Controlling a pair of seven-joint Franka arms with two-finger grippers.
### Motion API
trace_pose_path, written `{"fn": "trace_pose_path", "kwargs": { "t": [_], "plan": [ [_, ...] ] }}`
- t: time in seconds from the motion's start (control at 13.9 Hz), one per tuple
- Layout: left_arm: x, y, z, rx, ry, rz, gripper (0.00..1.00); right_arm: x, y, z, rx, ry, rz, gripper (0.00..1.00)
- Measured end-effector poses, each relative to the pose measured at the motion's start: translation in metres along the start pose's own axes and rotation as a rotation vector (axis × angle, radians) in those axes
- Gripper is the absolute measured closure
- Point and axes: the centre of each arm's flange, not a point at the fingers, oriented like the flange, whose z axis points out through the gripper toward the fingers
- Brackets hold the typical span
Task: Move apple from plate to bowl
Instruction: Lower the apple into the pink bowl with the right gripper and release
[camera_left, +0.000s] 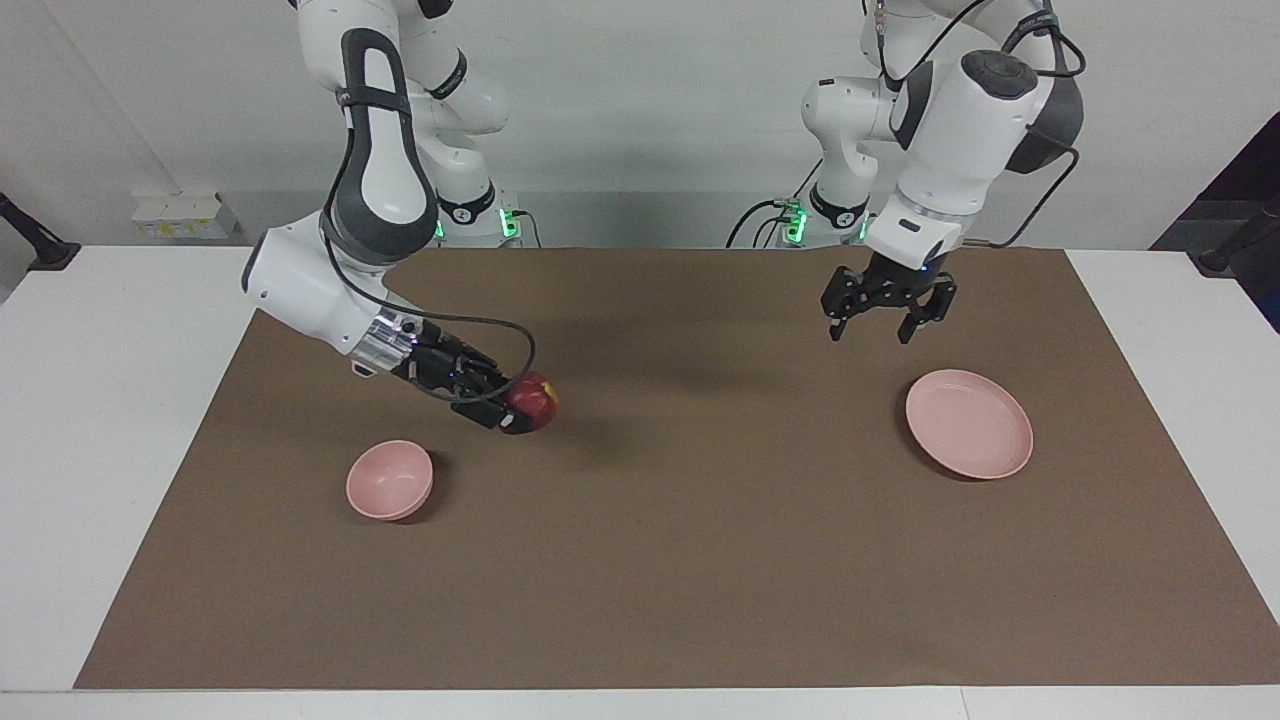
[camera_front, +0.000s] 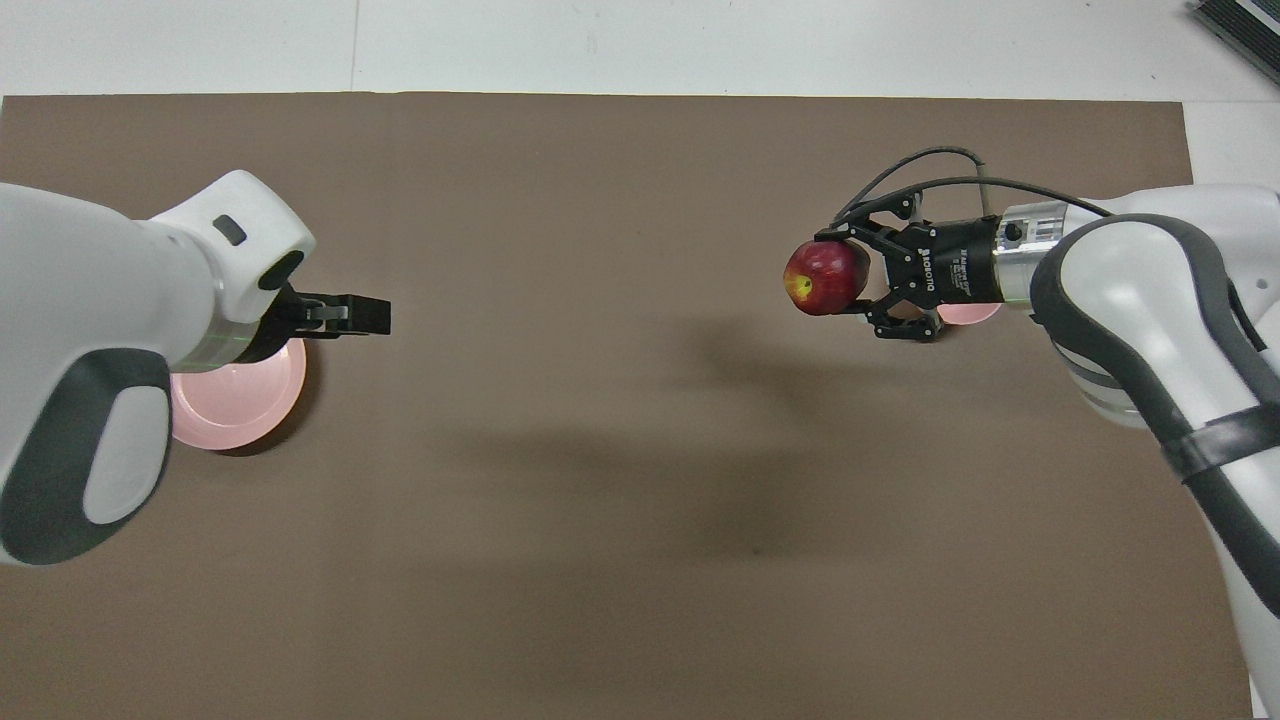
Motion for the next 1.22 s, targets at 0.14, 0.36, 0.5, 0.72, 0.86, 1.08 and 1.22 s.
{"fn": "trace_pose_path", "kwargs": {
  "t": [0.14,0.36,0.5,0.72,0.86,1.08,1.22],
  "plan": [
    [0.005,-0.021,-0.028,0.007,-0.015,0.039,0.00,0.018,0.009,-0.008,-0.070,0.065,-0.148,0.21],
    [0.004,-0.040,-0.079,0.016,-0.036,0.067,0.00,0.050,0.025,-0.027,-0.230,0.205,-0.333,0.21],
    [-0.001,-0.045,-0.107,0.023,-0.055,0.078,0.00,0.068,0.035,-0.036,-0.332,0.268,-0.449,0.21],
    [-0.008,-0.048,-0.127,0.030,-0.088,0.077,0.00,0.089,0.044,-0.047,-0.412,0.376,-0.575,0.21],
    [-0.010,-0.059,-0.133,0.031,-0.101,0.064,0.00,0.097,0.052,-0.042,-0.428,0.467,-0.642,0.21],
    [-0.011,-0.081,-0.138,0.032,-0.109,0.072,0.00,0.094,0.071,-0.025,-0.423,0.571,-0.725,0.21],
    [-0.011,-0.092,-0.139,0.045,-0.113,0.066,0.00,0.088,0.081,-0.019,-0.432,0.634,-0.803,0.21]
  ]
}}
